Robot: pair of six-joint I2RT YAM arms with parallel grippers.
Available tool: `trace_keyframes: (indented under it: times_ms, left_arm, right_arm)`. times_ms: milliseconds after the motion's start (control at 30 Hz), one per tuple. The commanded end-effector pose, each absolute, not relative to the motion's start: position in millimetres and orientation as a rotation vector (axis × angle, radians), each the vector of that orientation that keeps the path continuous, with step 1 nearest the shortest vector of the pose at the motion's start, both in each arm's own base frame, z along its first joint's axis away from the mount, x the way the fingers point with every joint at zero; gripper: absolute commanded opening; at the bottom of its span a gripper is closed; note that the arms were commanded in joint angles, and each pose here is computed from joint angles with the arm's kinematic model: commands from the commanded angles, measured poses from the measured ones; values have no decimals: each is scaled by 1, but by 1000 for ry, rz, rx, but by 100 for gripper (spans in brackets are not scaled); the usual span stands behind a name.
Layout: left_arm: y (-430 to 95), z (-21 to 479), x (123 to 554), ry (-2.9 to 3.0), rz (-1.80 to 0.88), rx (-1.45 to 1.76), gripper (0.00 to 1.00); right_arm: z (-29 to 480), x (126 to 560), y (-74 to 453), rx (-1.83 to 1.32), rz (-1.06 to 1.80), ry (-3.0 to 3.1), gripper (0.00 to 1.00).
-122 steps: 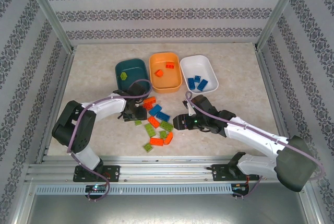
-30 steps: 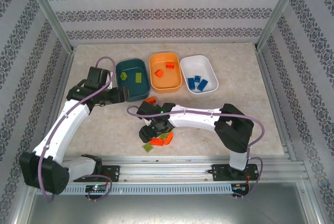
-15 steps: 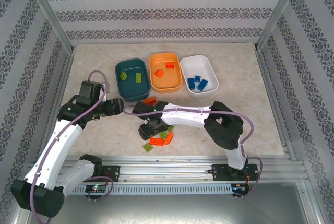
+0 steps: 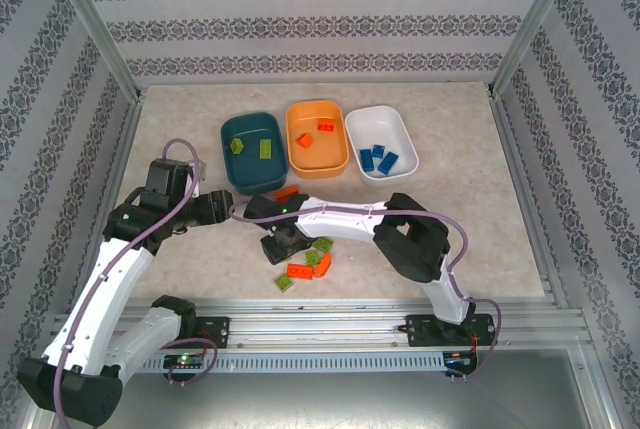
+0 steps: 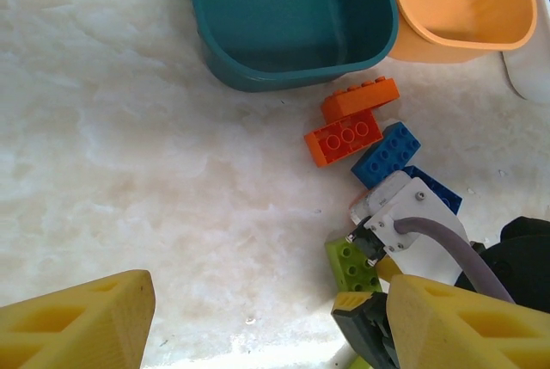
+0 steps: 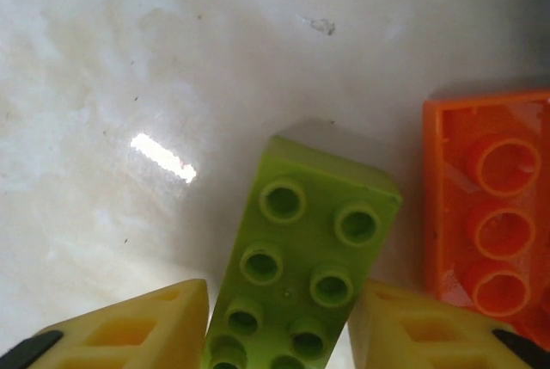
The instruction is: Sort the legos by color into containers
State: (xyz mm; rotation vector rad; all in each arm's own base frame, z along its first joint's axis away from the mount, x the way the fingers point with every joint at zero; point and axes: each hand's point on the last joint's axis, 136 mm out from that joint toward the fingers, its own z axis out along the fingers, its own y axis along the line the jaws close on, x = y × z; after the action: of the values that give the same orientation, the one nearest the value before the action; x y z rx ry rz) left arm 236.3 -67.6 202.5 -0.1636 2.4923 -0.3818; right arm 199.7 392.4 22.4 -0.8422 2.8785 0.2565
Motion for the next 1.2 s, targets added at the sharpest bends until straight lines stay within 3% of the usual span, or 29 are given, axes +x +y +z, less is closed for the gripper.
trace_keyframes:
  times_ms: [0, 300, 500, 833, 1167]
  left_arm:
    - [-67, 205, 228, 2497, -393, -155, 72]
    - [-67, 209, 226, 2481, -402, -156, 73]
    - [-66, 218, 223, 2445, -415, -167, 73]
    - [-48, 251, 217, 2317, -333, -210, 74]
    - [-66, 251, 217, 2322, -459, -154, 78]
  right_arm:
    - [14, 205, 389, -827, 155, 2874, 43]
    - [6, 209, 389, -816, 116, 2883, 43]
    - [14, 211, 392, -800, 150, 2859, 32]
    - [93, 232, 401, -670, 530, 2736, 31]
    - [174, 320, 390, -479, 812, 2575, 32]
